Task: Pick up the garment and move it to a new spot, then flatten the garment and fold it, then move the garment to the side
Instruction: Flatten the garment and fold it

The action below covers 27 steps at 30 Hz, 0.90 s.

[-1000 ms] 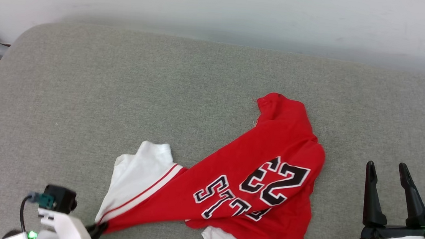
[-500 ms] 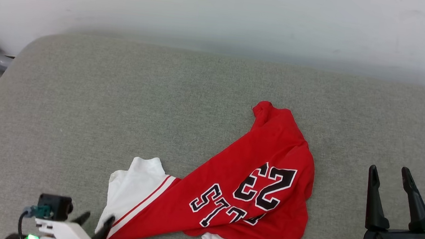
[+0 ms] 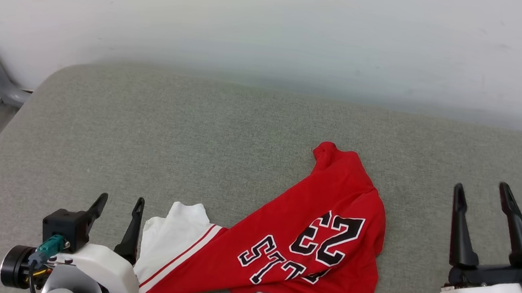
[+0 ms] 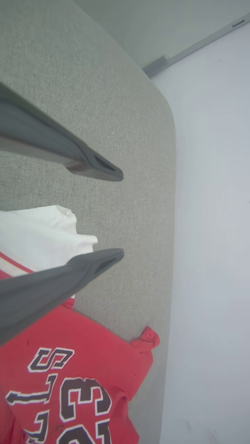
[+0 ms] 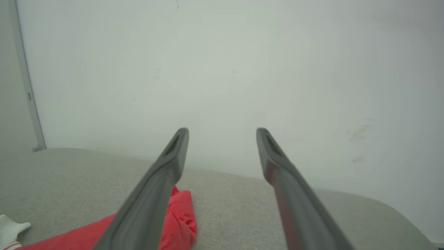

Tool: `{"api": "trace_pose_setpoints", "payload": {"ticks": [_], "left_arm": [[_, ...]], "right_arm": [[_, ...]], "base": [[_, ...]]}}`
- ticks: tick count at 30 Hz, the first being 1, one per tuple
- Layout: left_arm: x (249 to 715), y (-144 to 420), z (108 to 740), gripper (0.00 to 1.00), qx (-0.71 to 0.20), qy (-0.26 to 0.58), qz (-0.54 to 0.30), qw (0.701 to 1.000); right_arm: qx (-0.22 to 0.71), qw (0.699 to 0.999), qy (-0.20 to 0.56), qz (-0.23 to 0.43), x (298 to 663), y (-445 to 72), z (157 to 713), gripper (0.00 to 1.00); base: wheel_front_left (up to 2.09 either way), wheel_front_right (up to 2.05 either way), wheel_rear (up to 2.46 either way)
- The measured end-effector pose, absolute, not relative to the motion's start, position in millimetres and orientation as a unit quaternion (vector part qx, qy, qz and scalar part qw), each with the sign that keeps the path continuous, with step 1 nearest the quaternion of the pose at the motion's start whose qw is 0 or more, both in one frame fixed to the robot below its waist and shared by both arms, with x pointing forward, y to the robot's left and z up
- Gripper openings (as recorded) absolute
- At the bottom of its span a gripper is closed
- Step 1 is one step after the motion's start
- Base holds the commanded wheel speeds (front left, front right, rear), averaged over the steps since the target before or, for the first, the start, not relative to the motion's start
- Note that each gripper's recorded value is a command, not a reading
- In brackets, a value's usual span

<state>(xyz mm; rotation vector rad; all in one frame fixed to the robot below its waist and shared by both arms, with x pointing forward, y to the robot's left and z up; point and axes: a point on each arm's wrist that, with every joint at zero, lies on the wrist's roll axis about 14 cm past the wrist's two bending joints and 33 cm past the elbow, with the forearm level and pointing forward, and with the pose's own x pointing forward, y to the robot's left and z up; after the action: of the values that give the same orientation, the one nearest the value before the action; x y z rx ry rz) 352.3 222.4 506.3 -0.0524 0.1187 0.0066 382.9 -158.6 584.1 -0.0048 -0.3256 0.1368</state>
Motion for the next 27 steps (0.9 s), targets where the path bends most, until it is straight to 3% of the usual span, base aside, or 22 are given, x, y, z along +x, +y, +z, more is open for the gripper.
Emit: {"api": "trace_pose_setpoints", "payload": {"ticks": [6, 12, 18, 27], "left_arm": [[342.5, 228.4, 527.4, 1.0, -0.01, -0.007, 0.044, 0.999], [328.0, 238.2, 534.0, 1.0, 0.001, -0.042, 0.084, 0.996], [319.8, 240.7, 527.4, 1.0, 0.023, -0.045, 0.092, 0.994], [323.5, 243.0, 524.5, 1.0, 0.026, -0.05, 0.108, 0.992]], "right_arm": [[-0.045, 0.976, -0.177, 0.118, 392.1, -141.1, 596.2, 1.0], [-0.085, 0.97, -0.129, 0.186, 411.5, -117.6, 600.6, 1.0], [-0.135, 0.953, 0.037, 0.268, 415.7, -91.1, 562.8, 1.0], [-0.23, 0.872, 0.293, 0.318, 393.1, -104.5, 478.0, 1.0]], "base": [[0.0, 0.0, 0.0], [0.0, 0.0, 0.0], [0.0, 0.0, 0.0], [0.0, 0.0, 0.0]]}}
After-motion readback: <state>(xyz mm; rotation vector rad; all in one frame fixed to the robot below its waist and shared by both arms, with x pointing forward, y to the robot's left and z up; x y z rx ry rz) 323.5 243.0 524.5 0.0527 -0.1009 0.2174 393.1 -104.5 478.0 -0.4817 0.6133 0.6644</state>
